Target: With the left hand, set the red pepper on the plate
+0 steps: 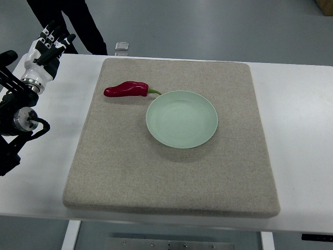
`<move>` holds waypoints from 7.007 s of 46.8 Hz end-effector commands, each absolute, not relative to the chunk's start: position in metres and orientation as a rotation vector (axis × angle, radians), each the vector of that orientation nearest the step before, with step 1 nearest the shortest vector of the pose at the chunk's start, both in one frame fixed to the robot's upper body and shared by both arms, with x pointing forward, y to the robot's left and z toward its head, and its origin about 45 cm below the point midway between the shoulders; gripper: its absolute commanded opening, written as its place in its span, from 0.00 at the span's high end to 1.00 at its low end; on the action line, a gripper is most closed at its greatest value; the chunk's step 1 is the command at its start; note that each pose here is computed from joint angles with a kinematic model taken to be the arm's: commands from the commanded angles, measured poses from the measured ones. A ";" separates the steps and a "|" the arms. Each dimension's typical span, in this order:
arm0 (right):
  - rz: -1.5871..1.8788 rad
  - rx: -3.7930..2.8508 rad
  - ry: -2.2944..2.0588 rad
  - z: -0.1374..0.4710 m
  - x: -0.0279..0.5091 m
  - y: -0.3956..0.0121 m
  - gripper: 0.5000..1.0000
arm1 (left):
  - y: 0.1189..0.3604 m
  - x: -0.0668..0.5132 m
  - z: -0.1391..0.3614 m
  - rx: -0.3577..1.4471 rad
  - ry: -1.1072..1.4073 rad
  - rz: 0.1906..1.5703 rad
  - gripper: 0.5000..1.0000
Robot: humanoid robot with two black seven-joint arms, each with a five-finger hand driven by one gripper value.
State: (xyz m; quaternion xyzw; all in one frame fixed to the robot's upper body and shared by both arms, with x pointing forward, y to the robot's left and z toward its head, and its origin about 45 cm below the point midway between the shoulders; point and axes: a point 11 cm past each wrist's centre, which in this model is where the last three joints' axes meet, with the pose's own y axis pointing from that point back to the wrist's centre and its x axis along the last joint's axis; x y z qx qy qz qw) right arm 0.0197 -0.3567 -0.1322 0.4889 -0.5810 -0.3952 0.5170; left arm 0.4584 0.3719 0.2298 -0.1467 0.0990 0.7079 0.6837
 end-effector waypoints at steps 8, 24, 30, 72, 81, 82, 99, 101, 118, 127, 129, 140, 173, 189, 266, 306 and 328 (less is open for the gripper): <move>-0.949 1.174 -1.395 -0.132 0.020 -0.357 0.14 | 0.373 0.459 0.231 -0.331 0.221 1.588 0.01; -0.949 1.174 -1.395 -0.132 0.020 -0.357 0.14 | 0.375 0.459 0.232 -0.332 0.218 1.591 0.00; -0.949 1.174 -1.395 -0.132 0.020 -0.357 0.14 | 0.374 0.459 0.233 -0.335 0.218 1.589 0.01; -0.949 1.174 -1.395 -0.132 0.020 -0.357 0.14 | 0.378 0.459 0.232 -0.311 0.201 1.591 0.01; -0.949 1.174 -1.395 -0.132 0.020 -0.357 0.14 | 0.380 0.460 0.235 -0.311 0.193 1.593 0.01; -0.949 1.174 -1.395 -0.132 0.020 -0.357 0.14 | 0.380 0.461 0.236 -0.313 0.192 1.593 0.01; -0.949 1.174 -1.395 -0.132 0.020 -0.357 0.14 | 0.382 0.465 0.247 -0.314 0.166 1.589 0.01; -0.949 1.174 -1.395 -0.132 0.020 -0.357 0.14 | 0.383 0.465 0.248 -0.316 0.163 1.591 0.01; -0.949 1.174 -1.395 -0.132 0.020 -0.357 0.14 | 0.383 0.466 0.252 -0.315 0.153 1.588 0.01; -0.948 1.175 -1.395 -0.132 0.021 -0.357 0.14 | 0.383 0.467 0.253 -0.316 0.152 1.588 0.01; -0.949 1.174 -1.395 -0.132 0.020 -0.357 0.14 | 0.383 0.467 0.253 -0.316 0.152 1.587 0.01; -0.949 1.174 -1.395 -0.132 0.020 -0.357 0.14 | 0.380 0.468 0.254 -0.307 0.146 1.580 0.01; -0.949 1.174 -1.395 -0.132 0.020 -0.357 0.14 | 0.336 0.489 0.293 0.079 -0.276 1.353 0.02; -0.949 1.174 -1.395 -0.132 0.020 -0.357 0.14 | 0.289 0.498 0.296 0.308 -0.435 1.145 0.01; -0.949 1.174 -1.395 -0.132 0.020 -0.357 0.14 | 0.233 0.522 0.295 0.960 -0.858 0.710 0.03; -0.949 1.174 -1.395 -0.132 0.020 -0.357 0.14 | 0.228 0.508 0.268 1.037 -0.892 0.562 0.09; -0.949 1.174 -1.395 -0.132 0.020 -0.357 0.14 | 0.232 0.505 0.255 1.032 -0.906 0.594 0.09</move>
